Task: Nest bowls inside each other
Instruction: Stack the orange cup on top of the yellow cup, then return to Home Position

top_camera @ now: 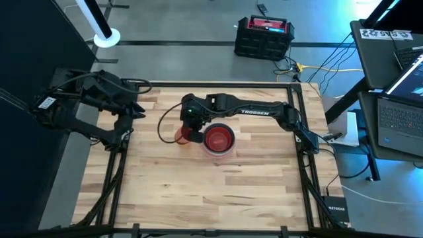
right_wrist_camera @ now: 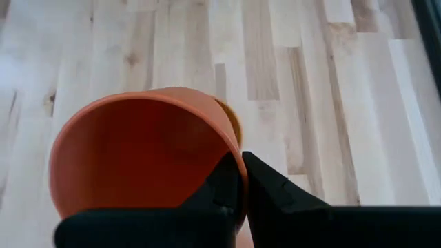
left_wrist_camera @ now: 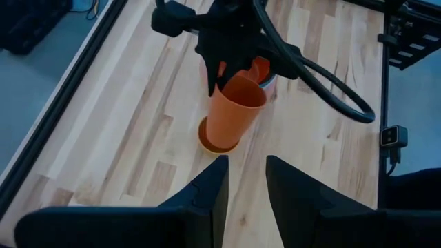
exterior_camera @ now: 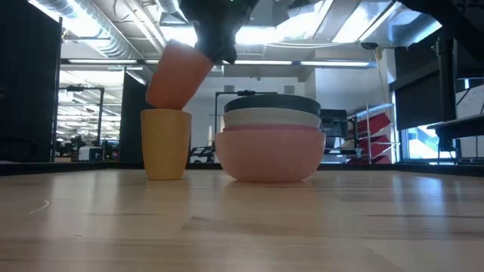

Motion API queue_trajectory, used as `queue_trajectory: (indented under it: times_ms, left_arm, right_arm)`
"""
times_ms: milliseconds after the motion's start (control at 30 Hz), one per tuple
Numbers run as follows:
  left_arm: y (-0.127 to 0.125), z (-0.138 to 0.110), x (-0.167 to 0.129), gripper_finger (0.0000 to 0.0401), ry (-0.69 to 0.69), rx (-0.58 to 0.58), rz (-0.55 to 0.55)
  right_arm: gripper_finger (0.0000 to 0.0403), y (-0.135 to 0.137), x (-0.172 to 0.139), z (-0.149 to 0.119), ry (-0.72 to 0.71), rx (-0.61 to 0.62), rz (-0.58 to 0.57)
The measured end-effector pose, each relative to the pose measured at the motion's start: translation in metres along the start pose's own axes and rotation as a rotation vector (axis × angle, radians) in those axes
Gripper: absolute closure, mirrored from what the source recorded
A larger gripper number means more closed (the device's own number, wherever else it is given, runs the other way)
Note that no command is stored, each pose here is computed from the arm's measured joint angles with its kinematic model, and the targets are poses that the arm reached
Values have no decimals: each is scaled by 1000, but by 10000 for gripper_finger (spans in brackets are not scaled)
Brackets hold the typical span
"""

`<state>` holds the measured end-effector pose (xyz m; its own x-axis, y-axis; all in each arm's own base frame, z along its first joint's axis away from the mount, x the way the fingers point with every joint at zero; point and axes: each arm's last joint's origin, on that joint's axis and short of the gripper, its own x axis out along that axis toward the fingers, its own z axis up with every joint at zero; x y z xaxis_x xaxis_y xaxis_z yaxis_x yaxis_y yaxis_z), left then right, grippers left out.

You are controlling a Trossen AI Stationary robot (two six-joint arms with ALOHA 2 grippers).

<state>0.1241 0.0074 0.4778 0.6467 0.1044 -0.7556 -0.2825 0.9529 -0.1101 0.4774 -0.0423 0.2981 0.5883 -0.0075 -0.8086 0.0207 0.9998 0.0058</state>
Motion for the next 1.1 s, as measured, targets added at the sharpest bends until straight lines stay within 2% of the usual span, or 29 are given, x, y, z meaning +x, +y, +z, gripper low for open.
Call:
queue_trajectory:
  times_ms: [667,967,1100]
  left_arm:
    - [0,0,0,320,0,13,0]
    - [0,0,0,320,0,15,0]
    - [0,0,0,321,-2,9,-1]
  right_arm:
    - [371,0,11,-8,35,-2,23]
    - [332,1,10,-3,-17,-5,43]
    - [327,8,1,-1,-29,-20,86]
